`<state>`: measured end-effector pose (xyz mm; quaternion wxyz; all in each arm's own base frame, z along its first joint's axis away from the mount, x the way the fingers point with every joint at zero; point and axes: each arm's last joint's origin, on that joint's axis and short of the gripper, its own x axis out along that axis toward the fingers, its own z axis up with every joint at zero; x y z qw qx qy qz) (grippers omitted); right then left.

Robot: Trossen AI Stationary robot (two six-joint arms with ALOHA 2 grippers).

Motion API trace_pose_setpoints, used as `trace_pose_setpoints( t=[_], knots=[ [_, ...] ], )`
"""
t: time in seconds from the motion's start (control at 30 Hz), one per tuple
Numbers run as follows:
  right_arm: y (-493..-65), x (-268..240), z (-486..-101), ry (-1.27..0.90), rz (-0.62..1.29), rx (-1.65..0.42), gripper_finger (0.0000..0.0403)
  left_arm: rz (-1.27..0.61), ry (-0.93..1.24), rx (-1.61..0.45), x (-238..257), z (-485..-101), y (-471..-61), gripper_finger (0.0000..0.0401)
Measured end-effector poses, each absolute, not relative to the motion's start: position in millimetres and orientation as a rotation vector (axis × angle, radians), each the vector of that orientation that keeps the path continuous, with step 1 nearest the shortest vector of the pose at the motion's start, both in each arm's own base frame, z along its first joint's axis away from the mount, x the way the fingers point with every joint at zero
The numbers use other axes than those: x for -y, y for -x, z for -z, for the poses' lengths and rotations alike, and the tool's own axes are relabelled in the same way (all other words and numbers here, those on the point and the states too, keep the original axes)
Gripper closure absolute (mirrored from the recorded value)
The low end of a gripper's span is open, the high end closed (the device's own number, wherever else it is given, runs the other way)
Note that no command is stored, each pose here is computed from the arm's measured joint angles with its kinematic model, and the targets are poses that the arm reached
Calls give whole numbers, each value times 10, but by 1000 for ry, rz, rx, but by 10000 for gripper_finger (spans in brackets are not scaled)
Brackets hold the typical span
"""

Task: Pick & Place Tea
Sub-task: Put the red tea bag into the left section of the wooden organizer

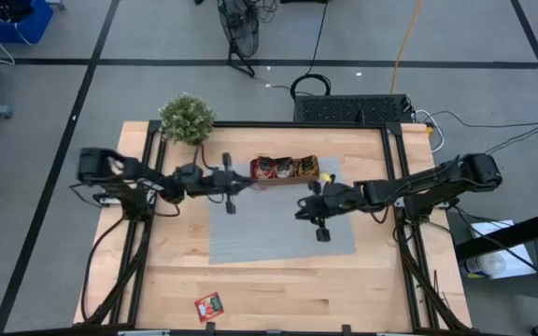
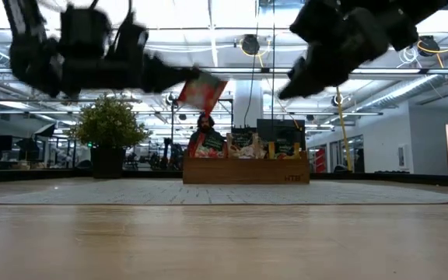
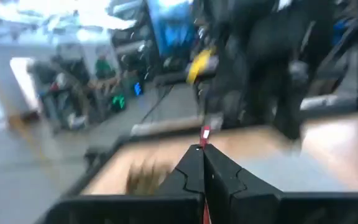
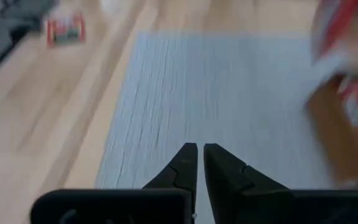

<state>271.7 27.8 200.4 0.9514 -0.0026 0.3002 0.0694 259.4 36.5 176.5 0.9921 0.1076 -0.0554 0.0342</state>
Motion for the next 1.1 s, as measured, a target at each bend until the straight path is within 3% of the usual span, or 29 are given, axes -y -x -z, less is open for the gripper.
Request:
trace_pose_setpoints(
  t=[0.13, 0.3, 0.5, 1.1],
  knots=[
    [-2700, -275, -1924, 58, -135, -492, 385, -153, -228, 192, -534, -1568, -2547, 400],
    [-2672, -258, -1929, 76, -129, -325, 385, -179, -229, 109, -656, -1356, -2808, 400],
    [-2620, -252, -1867, 73, -127, -292, 385, -184, -290, 102, -701, -1287, -2985, 400],
    [-2609, -251, -1834, 107, -134, -316, 385, -282, -276, -67, -906, -1098, -2857, 401]
  ],
)
